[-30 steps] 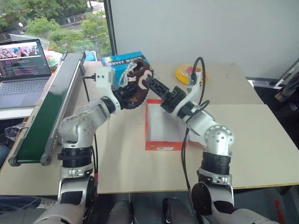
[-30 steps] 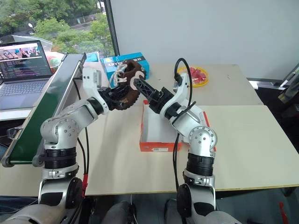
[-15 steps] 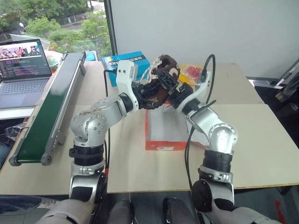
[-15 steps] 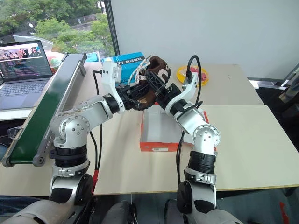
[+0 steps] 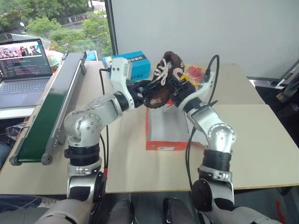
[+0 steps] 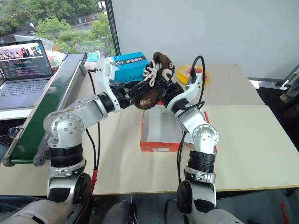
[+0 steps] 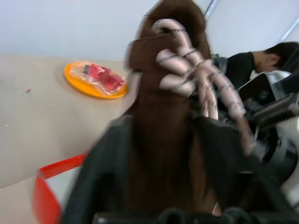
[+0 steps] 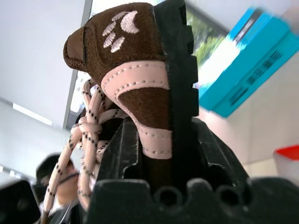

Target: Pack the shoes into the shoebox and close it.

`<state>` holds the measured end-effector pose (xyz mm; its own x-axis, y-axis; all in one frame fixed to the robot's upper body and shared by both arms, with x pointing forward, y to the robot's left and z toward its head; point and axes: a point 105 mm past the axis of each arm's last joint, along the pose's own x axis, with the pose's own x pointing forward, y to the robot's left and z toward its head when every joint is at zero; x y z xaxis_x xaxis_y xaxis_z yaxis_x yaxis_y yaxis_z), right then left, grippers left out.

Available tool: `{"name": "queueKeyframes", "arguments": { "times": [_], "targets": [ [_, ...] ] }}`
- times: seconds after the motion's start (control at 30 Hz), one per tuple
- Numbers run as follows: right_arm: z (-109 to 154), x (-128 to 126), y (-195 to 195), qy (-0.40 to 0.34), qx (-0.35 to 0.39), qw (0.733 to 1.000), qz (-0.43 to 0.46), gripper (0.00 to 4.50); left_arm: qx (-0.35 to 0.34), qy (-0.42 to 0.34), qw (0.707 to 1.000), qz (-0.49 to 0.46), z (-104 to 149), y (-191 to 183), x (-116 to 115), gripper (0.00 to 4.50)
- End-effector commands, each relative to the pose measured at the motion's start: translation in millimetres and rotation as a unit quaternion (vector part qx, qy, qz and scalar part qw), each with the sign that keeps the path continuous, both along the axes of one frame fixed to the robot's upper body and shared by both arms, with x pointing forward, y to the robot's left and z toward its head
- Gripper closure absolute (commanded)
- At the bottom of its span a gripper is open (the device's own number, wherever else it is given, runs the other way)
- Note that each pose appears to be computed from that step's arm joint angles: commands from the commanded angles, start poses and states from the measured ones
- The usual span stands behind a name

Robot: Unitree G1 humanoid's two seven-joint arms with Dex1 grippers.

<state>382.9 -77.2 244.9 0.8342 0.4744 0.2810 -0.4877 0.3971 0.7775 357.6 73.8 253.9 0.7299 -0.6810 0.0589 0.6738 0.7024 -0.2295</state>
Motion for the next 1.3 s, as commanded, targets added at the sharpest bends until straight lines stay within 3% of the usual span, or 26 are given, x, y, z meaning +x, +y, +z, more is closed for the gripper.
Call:
{"name": "queueKeyframes", "arguments": {
  "times": [0.03,0.1,0.17,0.27,0.4,0.5,0.67,1.17,1.23,1.3],
  "targets": [
    [25.9,1.6,-11.5,-0.037,-0.048,0.998,-0.031,3.77,0.010,-0.018,1.000,0.011,12.8,25.6,-0.2,1.10],
    [23.2,8.2,-15.9,-0.029,-0.131,0.990,-0.051,3.78,0.046,-0.018,0.998,0.034,6.5,43.8,1.9,1.10],
    [25.5,11.9,-17.0,-0.020,-0.165,0.985,-0.052,3.78,0.067,-0.015,0.996,0.065,1.6,60.7,6.3,1.10],
    [4.6,27.1,-27.5,0.047,-0.342,0.932,-0.111,3.78,0.105,0.001,0.992,0.070,-13.1,72.4,4.9,1.10],
    [-17.4,26.2,-17.9,0.081,-0.409,0.906,-0.070,3.78,0.141,0.010,0.989,0.042,-27.7,69.0,-3.0,1.10],
    [-52.9,19.7,-5.3,0.106,-0.500,0.859,-0.026,3.78,0.150,0.008,0.989,0.014,-32.9,59.7,-11.1,1.10],
    [-77.4,15.9,-6.2,0.147,-0.519,0.842,-0.003,3.78,0.159,0.007,0.987,0.011,-37.6,57.8,-14.0,1.10],
    [-142.0,29.8,-53.7,0.217,-0.586,0.778,-0.065,3.78,0.152,0.007,0.988,0.031,-37.0,63.4,-15.4,1.10],
    [-143.5,31.7,-55.7,0.221,-0.587,0.776,-0.067,2.82,0.152,0.008,0.988,0.035,-37.5,65.3,-15.8,1.10],
    [-136.7,34.3,-52.1,0.210,-0.582,0.783,-0.070,2.25,0.152,0.009,0.988,0.038,-38.3,66.3,-16.6,1.10]
  ]
}}
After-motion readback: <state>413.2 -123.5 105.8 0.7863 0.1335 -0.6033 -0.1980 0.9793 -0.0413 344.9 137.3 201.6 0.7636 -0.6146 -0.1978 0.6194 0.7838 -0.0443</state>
